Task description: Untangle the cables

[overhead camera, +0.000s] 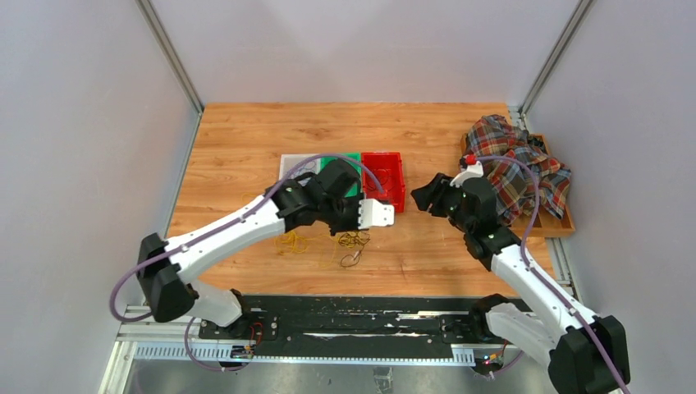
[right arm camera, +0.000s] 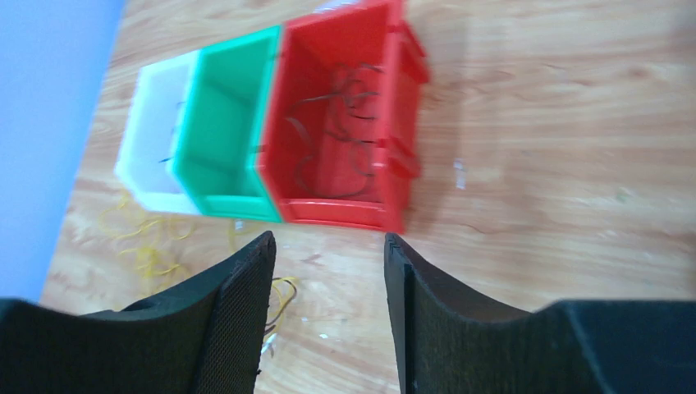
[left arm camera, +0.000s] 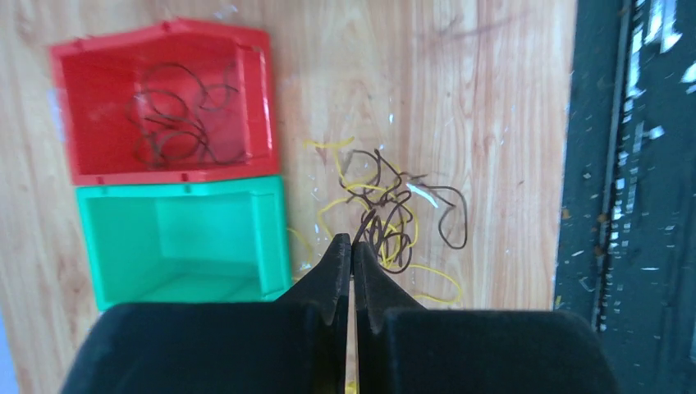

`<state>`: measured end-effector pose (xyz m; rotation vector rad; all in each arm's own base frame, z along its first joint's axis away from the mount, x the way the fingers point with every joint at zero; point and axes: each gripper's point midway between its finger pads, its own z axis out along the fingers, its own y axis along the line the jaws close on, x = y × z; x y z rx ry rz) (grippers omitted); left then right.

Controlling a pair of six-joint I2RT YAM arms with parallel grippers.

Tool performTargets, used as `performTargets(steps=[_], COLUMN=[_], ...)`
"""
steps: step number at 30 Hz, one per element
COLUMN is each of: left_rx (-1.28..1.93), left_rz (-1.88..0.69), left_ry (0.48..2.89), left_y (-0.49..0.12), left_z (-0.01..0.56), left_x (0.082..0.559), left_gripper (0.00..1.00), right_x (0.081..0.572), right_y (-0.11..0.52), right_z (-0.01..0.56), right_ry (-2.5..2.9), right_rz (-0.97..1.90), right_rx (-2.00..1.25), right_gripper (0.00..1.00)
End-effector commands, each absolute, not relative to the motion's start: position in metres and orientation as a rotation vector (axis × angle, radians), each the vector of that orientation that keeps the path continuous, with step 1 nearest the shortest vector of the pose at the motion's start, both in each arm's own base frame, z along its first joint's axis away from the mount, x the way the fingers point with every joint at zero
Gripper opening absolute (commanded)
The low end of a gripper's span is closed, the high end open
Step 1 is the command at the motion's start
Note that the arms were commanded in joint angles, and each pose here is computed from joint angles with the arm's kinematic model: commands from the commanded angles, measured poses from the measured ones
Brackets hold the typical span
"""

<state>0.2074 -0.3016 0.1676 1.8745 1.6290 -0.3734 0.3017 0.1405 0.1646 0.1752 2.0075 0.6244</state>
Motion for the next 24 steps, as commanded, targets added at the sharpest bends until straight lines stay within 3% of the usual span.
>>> performTargets(steps=[1, 6, 18, 24], left_rx=[1.819, 1.787, 1.768, 1.784], left_rz=[-0.494, -0.489, -0.557, -0.622], left_ry=[1.655, 1.499, 1.357, 1.311], left_y=[-0.283, -0.274, -0.276, -0.276], left_z=[0.215, 0.256, 0.303, 0.327], left_x=[0.183, 0.180, 0.168, 0.154], left_gripper=[0.01, 0.01, 0.01, 0.01], right_x=[0.288, 0.247, 0.162, 0.173], right_y=[0.181, 0.213, 0.294, 0.327], right_z=[0.214, 0.248, 0.275, 0.275], right_ry=[1.800, 1.560, 1.320, 1.307], right_rz=[0.821, 0.984, 1.116, 1.100], right_rx=[-0.074, -0.364, -0.913, -0.892], right_gripper=[0.54, 0.63, 0.68, 0.66])
